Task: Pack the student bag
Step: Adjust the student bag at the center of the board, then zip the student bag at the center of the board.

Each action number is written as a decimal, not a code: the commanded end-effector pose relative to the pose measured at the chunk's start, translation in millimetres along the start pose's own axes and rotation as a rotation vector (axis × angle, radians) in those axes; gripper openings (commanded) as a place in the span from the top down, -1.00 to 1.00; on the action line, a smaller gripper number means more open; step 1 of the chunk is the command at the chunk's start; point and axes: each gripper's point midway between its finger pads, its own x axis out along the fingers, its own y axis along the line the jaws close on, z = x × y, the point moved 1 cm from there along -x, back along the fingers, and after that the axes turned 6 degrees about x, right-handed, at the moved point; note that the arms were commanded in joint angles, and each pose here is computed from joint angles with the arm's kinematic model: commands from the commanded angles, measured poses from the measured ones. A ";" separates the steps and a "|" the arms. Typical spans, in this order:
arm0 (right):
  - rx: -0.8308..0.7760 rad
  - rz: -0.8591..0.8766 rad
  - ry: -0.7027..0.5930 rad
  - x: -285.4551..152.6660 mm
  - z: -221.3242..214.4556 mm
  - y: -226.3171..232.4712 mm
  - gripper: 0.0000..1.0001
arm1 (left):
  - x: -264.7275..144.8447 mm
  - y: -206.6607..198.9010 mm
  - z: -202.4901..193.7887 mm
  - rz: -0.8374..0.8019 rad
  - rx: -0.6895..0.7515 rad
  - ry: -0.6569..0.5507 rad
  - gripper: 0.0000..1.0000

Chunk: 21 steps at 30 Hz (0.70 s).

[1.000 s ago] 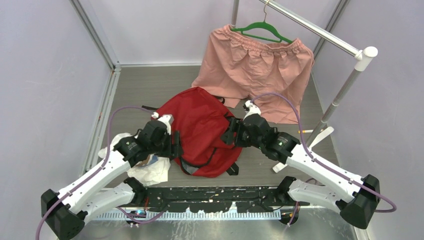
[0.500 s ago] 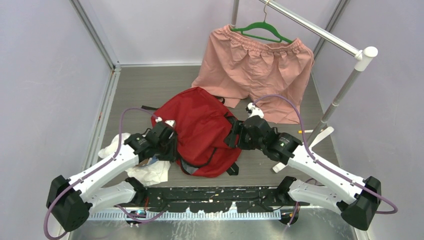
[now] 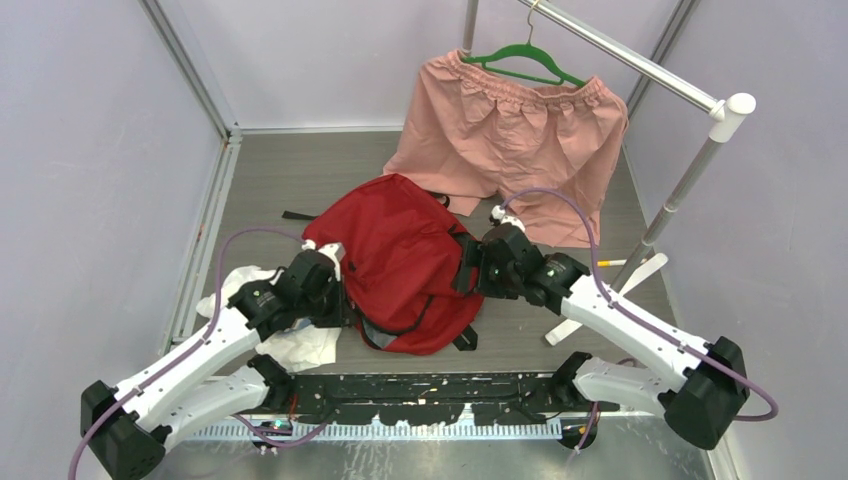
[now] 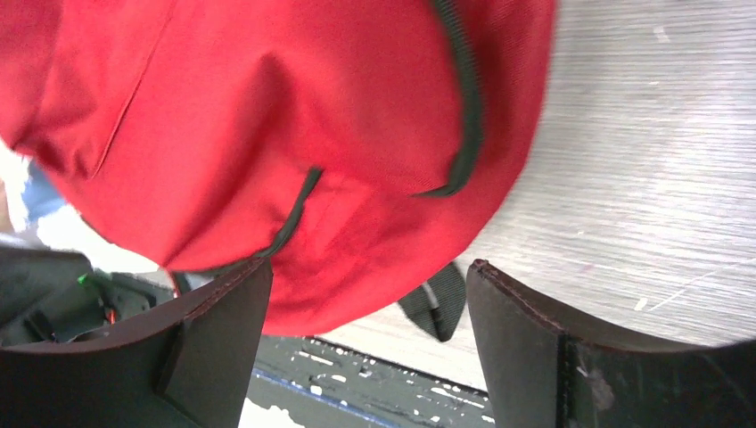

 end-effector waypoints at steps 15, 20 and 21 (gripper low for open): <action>0.148 0.142 0.108 63.6 2.9 -2.7 -0.38 | -10.4 -11.2 2.0 -0.073 -0.003 -0.057 1.00; 0.125 0.166 0.057 63.4 17.5 6.3 0.60 | -15.7 -8.0 2.4 -0.069 -0.004 -0.085 1.00; 0.119 0.176 0.041 57.8 22.8 10.5 0.85 | -17.4 -7.3 2.7 -0.067 -0.003 -0.091 1.00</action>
